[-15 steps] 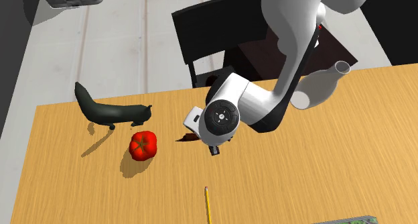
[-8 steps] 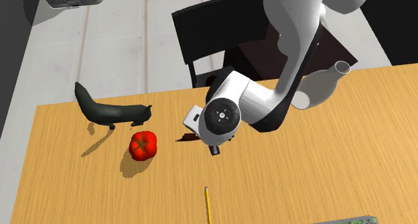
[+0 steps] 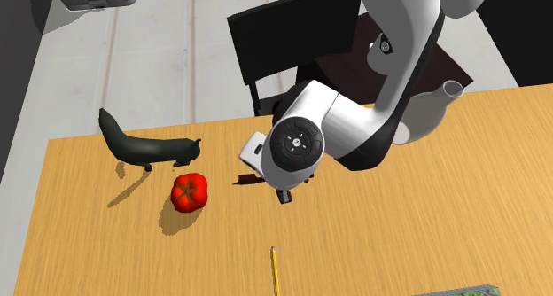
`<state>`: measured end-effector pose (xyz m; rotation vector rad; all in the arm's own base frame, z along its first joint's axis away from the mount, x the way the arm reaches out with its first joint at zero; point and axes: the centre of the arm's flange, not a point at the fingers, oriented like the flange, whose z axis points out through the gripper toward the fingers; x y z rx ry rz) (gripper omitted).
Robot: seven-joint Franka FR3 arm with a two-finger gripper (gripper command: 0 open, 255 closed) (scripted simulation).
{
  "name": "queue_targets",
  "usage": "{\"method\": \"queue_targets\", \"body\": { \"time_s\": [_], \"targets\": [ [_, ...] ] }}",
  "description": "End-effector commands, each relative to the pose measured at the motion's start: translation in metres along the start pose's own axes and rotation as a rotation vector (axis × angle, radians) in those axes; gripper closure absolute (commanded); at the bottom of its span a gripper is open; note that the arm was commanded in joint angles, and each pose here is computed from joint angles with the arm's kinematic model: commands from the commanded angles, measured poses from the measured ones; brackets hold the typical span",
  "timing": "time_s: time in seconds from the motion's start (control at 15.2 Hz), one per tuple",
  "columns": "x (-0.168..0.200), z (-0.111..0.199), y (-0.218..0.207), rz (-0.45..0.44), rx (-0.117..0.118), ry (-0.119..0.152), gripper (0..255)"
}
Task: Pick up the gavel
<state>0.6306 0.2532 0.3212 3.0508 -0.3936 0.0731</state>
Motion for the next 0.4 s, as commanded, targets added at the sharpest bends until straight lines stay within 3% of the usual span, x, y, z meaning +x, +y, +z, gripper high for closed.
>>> {"method": "queue_targets", "body": {
  "time_s": [0.0,0.33],
  "targets": [
    [0.001,-0.011,0.001,0.000,0.000,0.000,255],
    [0.002,-0.028,0.002,0.000,0.000,0.000,255]
  ]
}}
